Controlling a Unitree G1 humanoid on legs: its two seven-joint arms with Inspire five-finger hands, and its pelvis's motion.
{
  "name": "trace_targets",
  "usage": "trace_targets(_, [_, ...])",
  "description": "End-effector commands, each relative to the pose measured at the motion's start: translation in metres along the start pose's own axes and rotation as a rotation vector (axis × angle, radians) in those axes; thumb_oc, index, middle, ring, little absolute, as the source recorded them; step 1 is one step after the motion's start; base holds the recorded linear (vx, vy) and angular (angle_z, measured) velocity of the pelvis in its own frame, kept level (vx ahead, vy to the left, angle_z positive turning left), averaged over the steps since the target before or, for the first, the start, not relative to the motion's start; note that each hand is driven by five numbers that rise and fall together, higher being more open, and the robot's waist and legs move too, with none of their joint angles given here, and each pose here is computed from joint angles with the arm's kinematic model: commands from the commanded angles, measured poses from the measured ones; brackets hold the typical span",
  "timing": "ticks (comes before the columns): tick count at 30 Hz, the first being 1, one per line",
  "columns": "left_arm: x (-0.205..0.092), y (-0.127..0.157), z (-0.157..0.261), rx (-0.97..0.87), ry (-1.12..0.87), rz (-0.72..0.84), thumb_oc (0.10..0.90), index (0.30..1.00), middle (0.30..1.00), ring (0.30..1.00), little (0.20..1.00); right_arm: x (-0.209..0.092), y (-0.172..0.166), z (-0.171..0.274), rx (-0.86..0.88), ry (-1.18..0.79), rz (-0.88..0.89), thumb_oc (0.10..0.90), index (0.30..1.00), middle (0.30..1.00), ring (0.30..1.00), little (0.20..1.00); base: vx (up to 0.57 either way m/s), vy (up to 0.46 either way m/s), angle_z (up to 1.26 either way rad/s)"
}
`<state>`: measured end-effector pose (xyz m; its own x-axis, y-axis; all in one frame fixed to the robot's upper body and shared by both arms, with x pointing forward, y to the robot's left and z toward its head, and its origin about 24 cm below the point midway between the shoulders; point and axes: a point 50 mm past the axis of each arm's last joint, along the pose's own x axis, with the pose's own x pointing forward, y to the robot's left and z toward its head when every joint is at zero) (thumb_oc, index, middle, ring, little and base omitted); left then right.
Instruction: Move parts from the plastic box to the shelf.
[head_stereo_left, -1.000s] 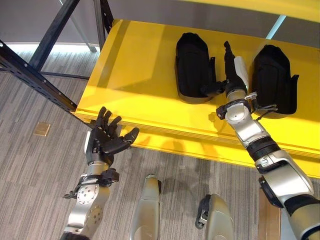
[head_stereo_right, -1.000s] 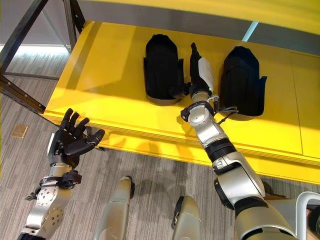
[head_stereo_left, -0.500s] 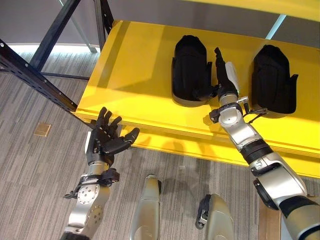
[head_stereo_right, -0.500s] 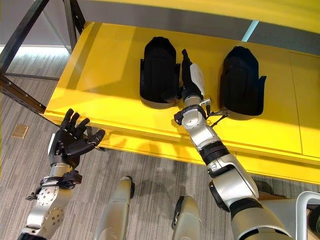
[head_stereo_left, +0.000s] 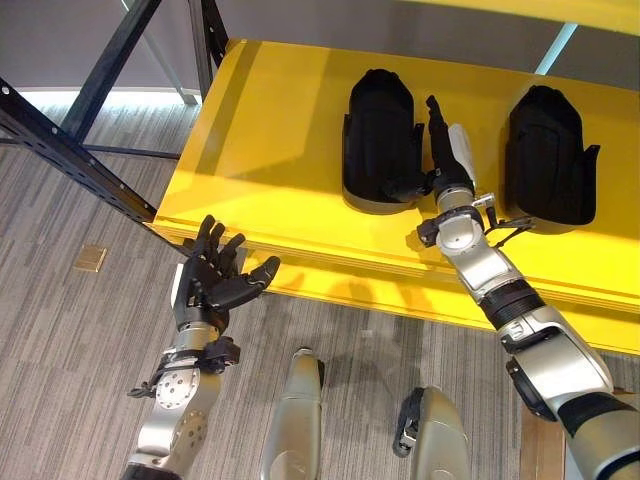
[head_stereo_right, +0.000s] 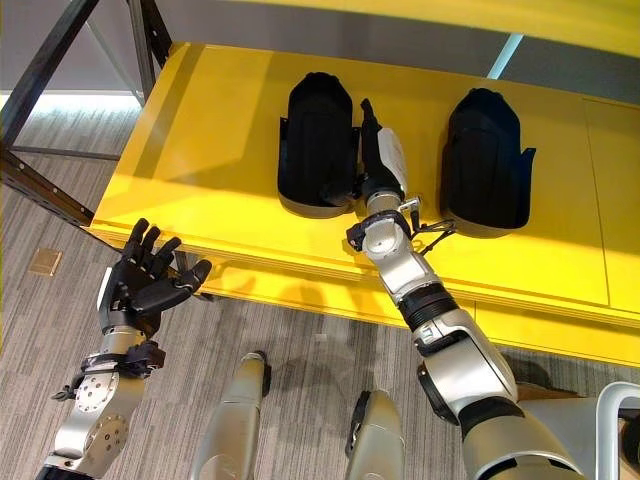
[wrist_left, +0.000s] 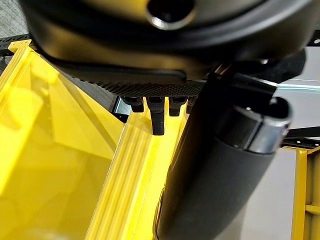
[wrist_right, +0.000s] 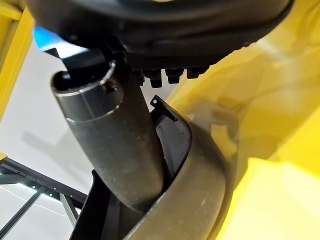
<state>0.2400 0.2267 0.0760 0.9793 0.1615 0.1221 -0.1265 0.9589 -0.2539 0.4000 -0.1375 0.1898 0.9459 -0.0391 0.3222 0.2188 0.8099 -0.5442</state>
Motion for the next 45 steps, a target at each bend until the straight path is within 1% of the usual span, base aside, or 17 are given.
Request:
trace_targets(1, [-0.005, -0.005, -0.001, 0.000, 0.002, -0.028, 0.900, 1.000, 1.000, 1.000, 1.000, 0.004, -0.015, 0.039, 0.130, -0.178, -0.083, 0.900, 1.000, 1.000, 1.000, 1.000, 0.00, 0.000, 0.00])
trace_targets(12, [-0.005, -0.007, 0.000, -0.004, 0.002, -0.027, 0.900, 1.000, 1.000, 1.000, 1.000, 0.002, -0.013, 0.046, 0.203, -0.192, -0.095, 0.900, 1.000, 1.000, 1.000, 1.000, 0.00, 0.000, 0.00])
trace_targets(20, [-0.005, -0.006, 0.000, -0.007, 0.002, -0.025, 0.900, 1.000, 1.000, 1.000, 1.000, 0.002, -0.019, 0.054, 0.230, -0.222, -0.124, 0.900, 1.000, 1.000, 1.000, 1.000, 0.00, 0.000, 0.00])
trace_targets(29, [-0.004, -0.005, 0.001, -0.011, 0.001, -0.023, 0.900, 1.000, 1.000, 1.000, 1.000, 0.001, -0.060, 0.089, 0.195, -0.405, -0.281, 0.900, 1.000, 1.000, 1.000, 1.000, 0.00, 0.000, 0.00])
trace_targets(32, [-0.004, -0.005, 0.001, -0.011, 0.001, -0.022, 0.900, 1.000, 1.000, 1.000, 1.000, -0.002, -0.070, 0.100, 0.192, -0.461, -0.318, 0.900, 1.000, 1.000, 1.000, 1.000, -0.03, 0.003, 0.00])
trace_targets(33, [-0.004, -0.005, 0.001, -0.013, 0.000, -0.021, 0.900, 1.000, 1.000, 1.000, 1.000, -0.005, -0.079, 0.109, 0.191, -0.509, -0.355, 0.900, 1.000, 1.000, 1.000, 1.000, 0.00, 0.000, 0.00])
trace_targets(34, [-0.004, -0.005, 0.001, -0.013, 0.002, -0.020, 0.900, 1.000, 1.000, 1.000, 1.000, -0.005, -0.079, 0.109, 0.191, -0.508, -0.353, 0.900, 1.000, 1.000, 1.000, 1.000, -0.08, 0.005, 0.01])
trace_targets(35, [-0.003, -0.005, 0.002, -0.012, -0.003, -0.021, 0.900, 1.000, 1.000, 1.000, 1.000, -0.010, -0.087, 0.120, 0.190, -0.567, -0.389, 0.900, 1.000, 1.000, 1.000, 1.000, 0.00, 0.000, 0.00])
trace_targets(36, [-0.003, -0.005, 0.002, -0.012, -0.003, -0.021, 0.900, 1.000, 1.000, 1.000, 1.000, -0.010, -0.087, 0.120, 0.190, -0.567, -0.389, 0.900, 1.000, 1.000, 1.000, 1.000, -0.08, 0.006, 0.04])
trace_targets(37, [-0.002, -0.006, 0.003, -0.009, -0.008, -0.019, 0.900, 1.000, 1.000, 1.000, 1.000, -0.014, -0.093, 0.128, 0.192, -0.614, -0.411, 0.900, 1.000, 1.000, 1.000, 1.000, 0.00, 0.000, 0.00])
trace_targets(40, [-0.002, -0.006, 0.003, -0.012, -0.012, -0.014, 0.900, 1.000, 1.000, 1.000, 1.000, -0.023, -0.101, 0.138, 0.206, -0.679, -0.448, 0.900, 1.000, 1.000, 1.000, 1.000, 0.00, 0.000, 0.00])
trace_targets(43, [-0.002, -0.006, 0.004, -0.012, -0.012, -0.010, 0.900, 1.000, 1.000, 1.000, 1.000, -0.032, -0.102, 0.143, 0.225, -0.724, -0.462, 0.900, 1.000, 1.000, 1.000, 1.000, 0.00, 0.000, 0.00])
trace_targets(45, [-0.003, -0.006, 0.003, -0.012, -0.009, -0.003, 0.900, 1.000, 1.000, 1.000, 1.000, -0.038, -0.098, 0.142, 0.229, -0.745, -0.441, 0.900, 1.000, 1.000, 1.000, 1.000, 0.00, 0.000, 0.00])
